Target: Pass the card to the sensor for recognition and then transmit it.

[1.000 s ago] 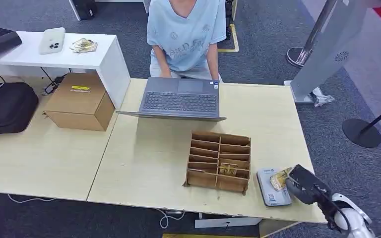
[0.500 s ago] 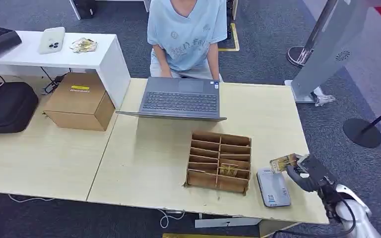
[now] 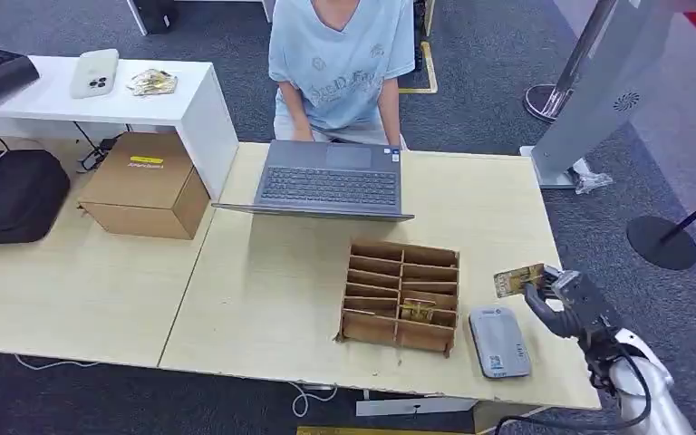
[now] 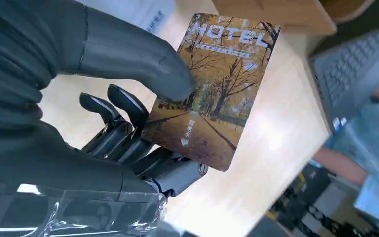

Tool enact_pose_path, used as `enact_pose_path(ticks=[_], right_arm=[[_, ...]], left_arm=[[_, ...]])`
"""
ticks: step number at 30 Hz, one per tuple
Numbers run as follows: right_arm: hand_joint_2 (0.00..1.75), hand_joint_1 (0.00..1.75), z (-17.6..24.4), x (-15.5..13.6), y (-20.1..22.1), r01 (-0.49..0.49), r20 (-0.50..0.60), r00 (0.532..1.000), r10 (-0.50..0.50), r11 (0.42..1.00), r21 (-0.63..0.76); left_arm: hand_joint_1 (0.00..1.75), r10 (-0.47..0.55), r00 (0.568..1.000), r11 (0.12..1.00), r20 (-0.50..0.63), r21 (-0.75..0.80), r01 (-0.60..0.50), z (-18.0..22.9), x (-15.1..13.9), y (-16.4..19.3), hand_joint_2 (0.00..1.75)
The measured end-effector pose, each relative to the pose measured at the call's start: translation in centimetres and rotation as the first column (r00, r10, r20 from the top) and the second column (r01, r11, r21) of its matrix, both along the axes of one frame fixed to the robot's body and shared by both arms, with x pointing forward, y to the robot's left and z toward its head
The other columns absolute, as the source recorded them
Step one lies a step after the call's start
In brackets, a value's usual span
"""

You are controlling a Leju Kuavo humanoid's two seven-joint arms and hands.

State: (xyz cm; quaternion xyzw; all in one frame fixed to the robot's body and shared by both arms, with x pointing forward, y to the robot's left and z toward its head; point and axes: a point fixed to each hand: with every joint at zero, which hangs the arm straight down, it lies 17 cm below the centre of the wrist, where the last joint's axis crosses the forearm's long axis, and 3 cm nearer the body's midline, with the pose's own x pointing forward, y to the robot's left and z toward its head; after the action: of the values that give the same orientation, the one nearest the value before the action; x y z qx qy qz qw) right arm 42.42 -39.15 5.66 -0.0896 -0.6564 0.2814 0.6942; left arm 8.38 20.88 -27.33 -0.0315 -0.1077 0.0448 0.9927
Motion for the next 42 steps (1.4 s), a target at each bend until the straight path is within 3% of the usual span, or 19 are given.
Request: enact_pose_path(ticks=[6, 12, 18, 25, 30, 42], right_arm=[[1.75, 1.75, 4.0, 2.3, 1.3, 0.053, 0.151, 0.987, -0.049, 0.998, -0.022], [1.75, 1.75, 6.0, 2.7, 2.8, 0.043, 0.211, 0.977, -0.041, 0.999, -0.005], [1.75, 1.75, 8.2, 3.3, 2.2, 0.109, 0.315, 0.946, -0.074, 0.989, -0.096], [1.75, 1.75, 11.2, 4.9, 2.0, 0.285, 0.491, 0.866, -0.091, 0.897, -0.337], [1.75, 1.75, 13.8, 6.2, 3.5, 0.352, 0.591, 0.804, -0.059, 0.849, -0.394], [1.75, 1.75, 17.8, 11.8, 8.4, 0.368, 0.667, 0.744, 0.043, 0.807, -0.463]], left_arm=[[0.00, 0.010, 1.000, 1.000, 0.002, -0.004, -0.010, 0.1, 0.1, -0.4, 0.00], [0.00, 0.015, 1.000, 1.000, 0.002, -0.009, -0.015, 0.1, 0.2, -0.8, 0.00], [0.00, 0.008, 1.000, 1.000, 0.004, -0.010, -0.008, 0.1, 0.2, -1.0, 0.00], [0.00, -0.013, 1.000, 1.000, 0.010, -0.011, 0.013, 0.2, 0.4, -1.1, 0.00], [0.00, -0.013, 1.000, 1.000, 0.011, -0.015, 0.014, 0.2, 0.5, -1.2, 0.00], [0.00, -0.030, 0.999, 0.999, 0.023, -0.019, 0.031, 0.4, 1.1, -1.5, 0.00]])
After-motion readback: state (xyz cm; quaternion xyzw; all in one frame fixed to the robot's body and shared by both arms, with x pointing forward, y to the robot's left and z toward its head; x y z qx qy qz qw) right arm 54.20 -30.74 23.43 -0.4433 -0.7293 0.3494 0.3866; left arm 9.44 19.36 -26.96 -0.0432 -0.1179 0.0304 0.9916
